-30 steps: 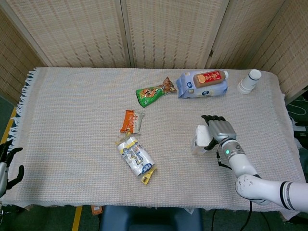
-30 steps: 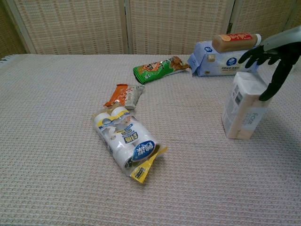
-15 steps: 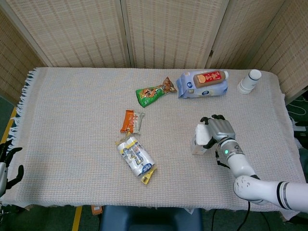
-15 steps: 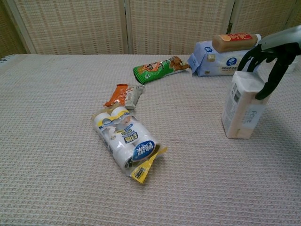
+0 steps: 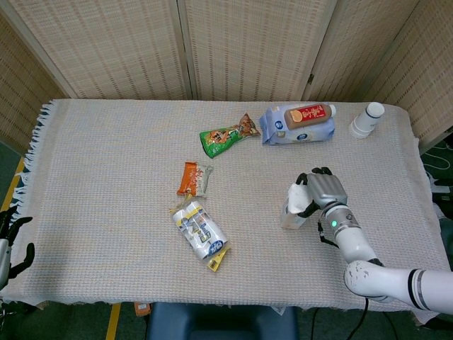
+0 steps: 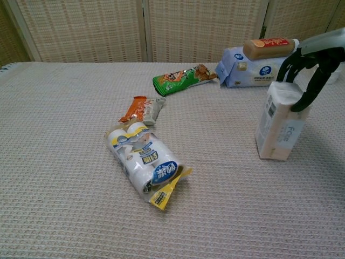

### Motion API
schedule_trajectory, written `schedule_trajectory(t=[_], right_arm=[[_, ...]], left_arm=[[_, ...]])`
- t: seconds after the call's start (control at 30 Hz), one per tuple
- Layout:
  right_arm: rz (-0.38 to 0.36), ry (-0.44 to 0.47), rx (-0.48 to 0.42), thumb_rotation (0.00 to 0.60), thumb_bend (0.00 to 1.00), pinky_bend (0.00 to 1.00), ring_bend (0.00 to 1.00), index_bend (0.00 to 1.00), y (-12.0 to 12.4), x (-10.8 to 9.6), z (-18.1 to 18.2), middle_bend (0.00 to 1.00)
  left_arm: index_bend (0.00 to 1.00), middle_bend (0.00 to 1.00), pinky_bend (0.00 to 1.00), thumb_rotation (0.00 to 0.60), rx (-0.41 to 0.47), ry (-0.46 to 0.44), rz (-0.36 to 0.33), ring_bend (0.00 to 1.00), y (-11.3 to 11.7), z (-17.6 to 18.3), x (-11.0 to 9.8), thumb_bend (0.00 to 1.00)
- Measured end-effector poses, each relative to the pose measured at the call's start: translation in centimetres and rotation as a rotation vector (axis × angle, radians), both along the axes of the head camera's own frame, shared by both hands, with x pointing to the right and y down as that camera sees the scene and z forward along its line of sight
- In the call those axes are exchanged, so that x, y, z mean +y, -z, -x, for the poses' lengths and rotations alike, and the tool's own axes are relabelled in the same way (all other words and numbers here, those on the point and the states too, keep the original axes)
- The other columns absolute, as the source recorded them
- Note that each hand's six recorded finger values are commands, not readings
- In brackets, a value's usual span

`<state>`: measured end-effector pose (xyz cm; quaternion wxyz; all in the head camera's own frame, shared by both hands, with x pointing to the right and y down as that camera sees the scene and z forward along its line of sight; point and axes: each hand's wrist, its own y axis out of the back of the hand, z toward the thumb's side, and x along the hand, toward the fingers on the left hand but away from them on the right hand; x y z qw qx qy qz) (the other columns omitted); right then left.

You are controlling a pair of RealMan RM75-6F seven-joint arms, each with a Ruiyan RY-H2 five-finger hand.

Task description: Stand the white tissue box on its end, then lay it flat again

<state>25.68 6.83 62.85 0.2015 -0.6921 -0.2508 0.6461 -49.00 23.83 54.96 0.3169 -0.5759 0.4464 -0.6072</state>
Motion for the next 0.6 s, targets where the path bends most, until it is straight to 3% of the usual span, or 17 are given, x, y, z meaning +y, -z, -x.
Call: schedule_trajectory(t=[0.37, 0.5, 0.6], right_arm=[[-0.134, -0.042, -0.098, 0.6, 0.0, 0.0, 0.39, 0.54, 1.5, -1.1, -0.2, 0.48], [-0.176, -0.108, -0.222, 0.6, 0.0, 0.0, 0.43, 0.57, 1.9, -1.5, -0.1, 0.5], [-0.204, -0.197, -0.365, 0.6, 0.0, 0.0, 0.44, 0.59, 2.0, -1.8, -0.2, 0.51]], left_arm=[[0.24, 0.0, 0.12, 0.6, 0.001, 0.0, 0.0, 0.0, 0.0, 0.0, 0.0, 0.49], [0.24, 0.0, 0.12, 0.6, 0.0, -0.001, 0.001, 0.0, 0.0, 0.0, 0.0, 0.49], [0.24, 0.0, 0.12, 0.6, -0.001, 0.0, 0.0, 0.0, 0.0, 0.0, 0.0, 0.49]])
